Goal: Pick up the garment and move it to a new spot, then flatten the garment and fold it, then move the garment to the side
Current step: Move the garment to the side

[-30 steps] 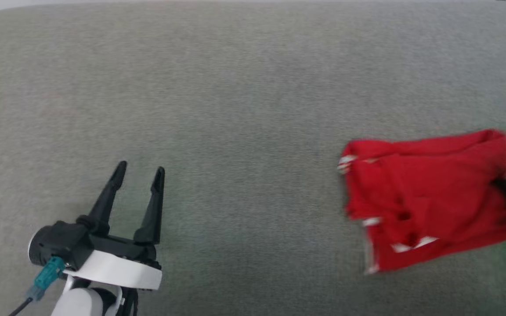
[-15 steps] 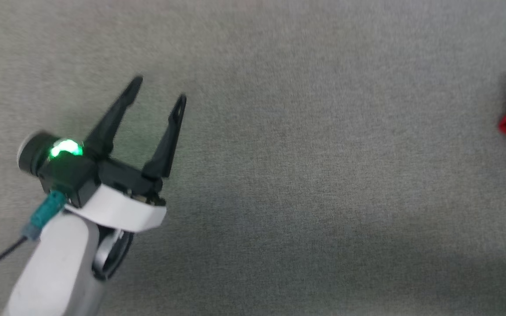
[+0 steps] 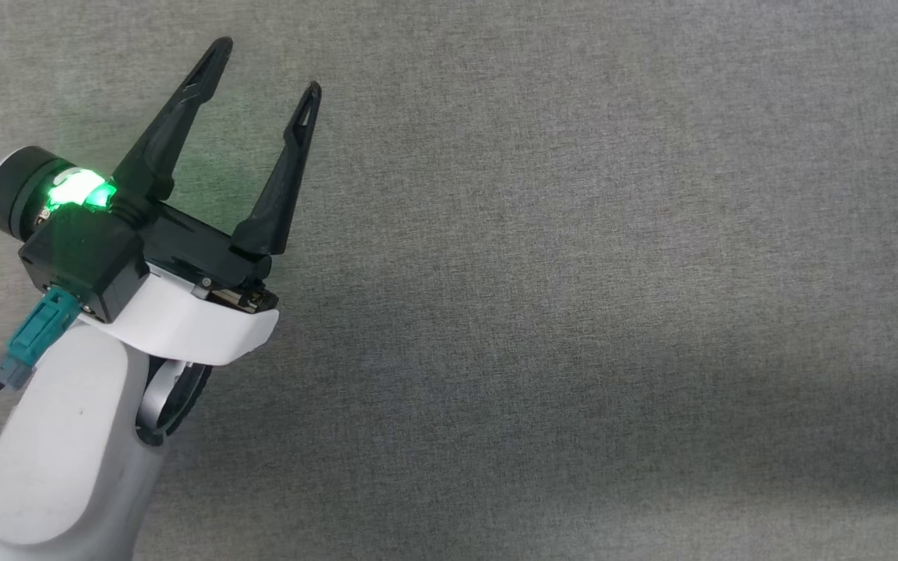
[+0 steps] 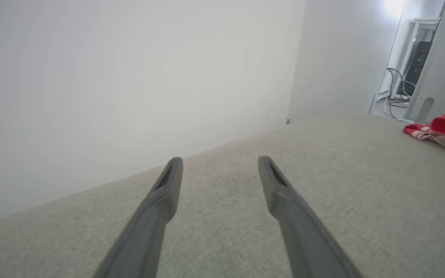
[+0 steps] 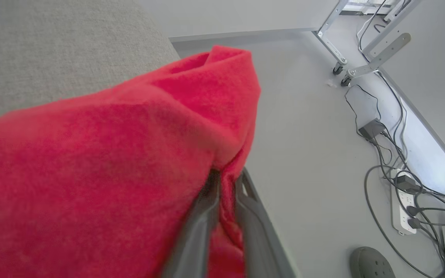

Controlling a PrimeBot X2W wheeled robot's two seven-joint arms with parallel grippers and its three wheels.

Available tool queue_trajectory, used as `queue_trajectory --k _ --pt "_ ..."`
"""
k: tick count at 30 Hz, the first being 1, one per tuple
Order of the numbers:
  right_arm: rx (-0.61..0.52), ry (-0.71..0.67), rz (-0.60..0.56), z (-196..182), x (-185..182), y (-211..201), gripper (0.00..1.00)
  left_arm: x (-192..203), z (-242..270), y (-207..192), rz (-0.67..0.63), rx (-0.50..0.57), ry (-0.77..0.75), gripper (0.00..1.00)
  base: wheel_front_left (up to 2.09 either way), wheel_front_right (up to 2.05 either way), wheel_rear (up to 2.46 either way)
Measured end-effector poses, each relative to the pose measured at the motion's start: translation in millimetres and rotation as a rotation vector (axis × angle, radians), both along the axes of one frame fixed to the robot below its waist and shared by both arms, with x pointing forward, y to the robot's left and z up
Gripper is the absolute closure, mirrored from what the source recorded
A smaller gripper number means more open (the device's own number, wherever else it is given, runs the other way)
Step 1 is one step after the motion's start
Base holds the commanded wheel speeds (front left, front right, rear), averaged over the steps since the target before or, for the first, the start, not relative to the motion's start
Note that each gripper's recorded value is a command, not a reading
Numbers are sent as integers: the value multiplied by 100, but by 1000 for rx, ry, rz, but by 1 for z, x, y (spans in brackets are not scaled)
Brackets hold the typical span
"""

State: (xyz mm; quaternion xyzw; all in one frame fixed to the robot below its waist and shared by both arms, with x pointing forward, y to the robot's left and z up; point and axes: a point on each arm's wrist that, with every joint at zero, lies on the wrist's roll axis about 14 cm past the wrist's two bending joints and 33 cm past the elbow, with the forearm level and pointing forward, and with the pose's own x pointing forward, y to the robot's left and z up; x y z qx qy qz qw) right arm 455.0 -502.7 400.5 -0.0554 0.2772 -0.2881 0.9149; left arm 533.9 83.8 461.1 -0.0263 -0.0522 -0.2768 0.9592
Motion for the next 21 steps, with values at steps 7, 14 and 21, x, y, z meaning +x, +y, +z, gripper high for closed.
queue_trajectory --k 7,14,21 --pt "-74 -65 82 25 17 8 0 -9 11 4 32 -20 2 0 0 0 0" --pt "-82 -174 294 51 44 70 0 -38 21 11 93 -63 47 0 0 0 0" --pt "-10 -270 515 62 47 161 0 -76 33 40 209 -98 75 0 0 0 0"
